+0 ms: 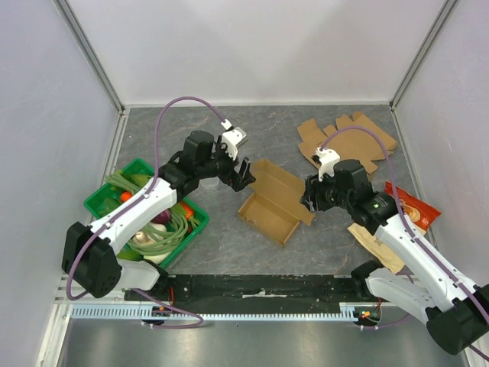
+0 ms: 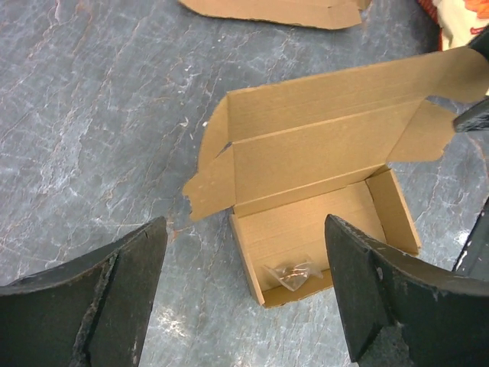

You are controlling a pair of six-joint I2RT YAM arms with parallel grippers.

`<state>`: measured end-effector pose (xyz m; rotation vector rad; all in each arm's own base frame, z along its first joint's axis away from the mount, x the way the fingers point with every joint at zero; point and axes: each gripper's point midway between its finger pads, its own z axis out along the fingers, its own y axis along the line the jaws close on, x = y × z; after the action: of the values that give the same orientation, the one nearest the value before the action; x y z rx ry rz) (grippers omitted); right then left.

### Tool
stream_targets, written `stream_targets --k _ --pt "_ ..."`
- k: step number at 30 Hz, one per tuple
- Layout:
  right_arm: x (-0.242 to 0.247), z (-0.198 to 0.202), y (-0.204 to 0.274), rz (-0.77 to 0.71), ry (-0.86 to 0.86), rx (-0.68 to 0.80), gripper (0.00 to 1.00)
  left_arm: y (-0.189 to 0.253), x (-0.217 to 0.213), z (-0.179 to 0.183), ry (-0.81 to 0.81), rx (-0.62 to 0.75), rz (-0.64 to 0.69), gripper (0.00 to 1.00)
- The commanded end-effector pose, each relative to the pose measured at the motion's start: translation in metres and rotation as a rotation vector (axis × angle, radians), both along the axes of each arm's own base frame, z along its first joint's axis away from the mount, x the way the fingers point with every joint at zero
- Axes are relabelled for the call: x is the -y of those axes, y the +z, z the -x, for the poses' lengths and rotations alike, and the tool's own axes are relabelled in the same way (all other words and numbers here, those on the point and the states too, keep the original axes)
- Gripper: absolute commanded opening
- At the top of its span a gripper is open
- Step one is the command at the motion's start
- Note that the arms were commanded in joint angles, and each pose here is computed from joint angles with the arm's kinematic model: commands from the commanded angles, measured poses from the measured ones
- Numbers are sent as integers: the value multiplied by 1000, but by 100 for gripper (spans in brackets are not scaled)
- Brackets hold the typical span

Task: Fold the paper box

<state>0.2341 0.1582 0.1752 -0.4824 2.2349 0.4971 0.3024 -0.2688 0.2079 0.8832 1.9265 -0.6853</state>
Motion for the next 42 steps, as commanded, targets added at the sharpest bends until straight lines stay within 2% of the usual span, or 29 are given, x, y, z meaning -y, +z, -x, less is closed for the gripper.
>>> stream_targets --k 1,4,6,8,9,11,14,15,18,21,25,30,36,42 --pt "8 -15 1 -36 -127 46 61 23 10 7 -83 74 74 89" --pt "15 -16 -7 -28 -173 57 69 14 9 12 -98 48 51 89" --pt "3 -12 -14 -64 -116 38 72 4 10 16 -126 22 33 89" --pt "-4 -10 -28 -85 -101 -2 72 2 14 18 -157 5 35 89" --pt "-13 -14 -23 -135 -73 26 71 -4 15 16 -157 -11 25 89" --pt "-18 -13 -30 -177 -61 41 68 -5 17 13 -160 -14 18 88" --pt "-20 -20 -20 -216 -53 138 49 -15 19 8 -166 -24 -5 88" --pt "-16 -24 -17 -209 -80 166 40 -17 19 4 -155 -19 -13 88" --pt "-5 -26 -19 -157 -125 167 31 -27 15 -11 -121 12 -61 93" --pt "-9 -20 -20 -130 -67 131 26 -28 18 -29 -114 54 -77 96" --pt "-5 -14 -13 -130 -50 169 22 -29 26 -44 -154 73 -72 96" --pt "-8 -10 -9 -138 -16 177 14 -39 34 -54 -209 42 -76 95" --pt "-15 -10 -2 -158 19 188 12 -68 48 -49 -327 -54 -86 93" --pt "-17 -12 0 -153 33 190 11 -58 73 -54 -428 -31 4 89"
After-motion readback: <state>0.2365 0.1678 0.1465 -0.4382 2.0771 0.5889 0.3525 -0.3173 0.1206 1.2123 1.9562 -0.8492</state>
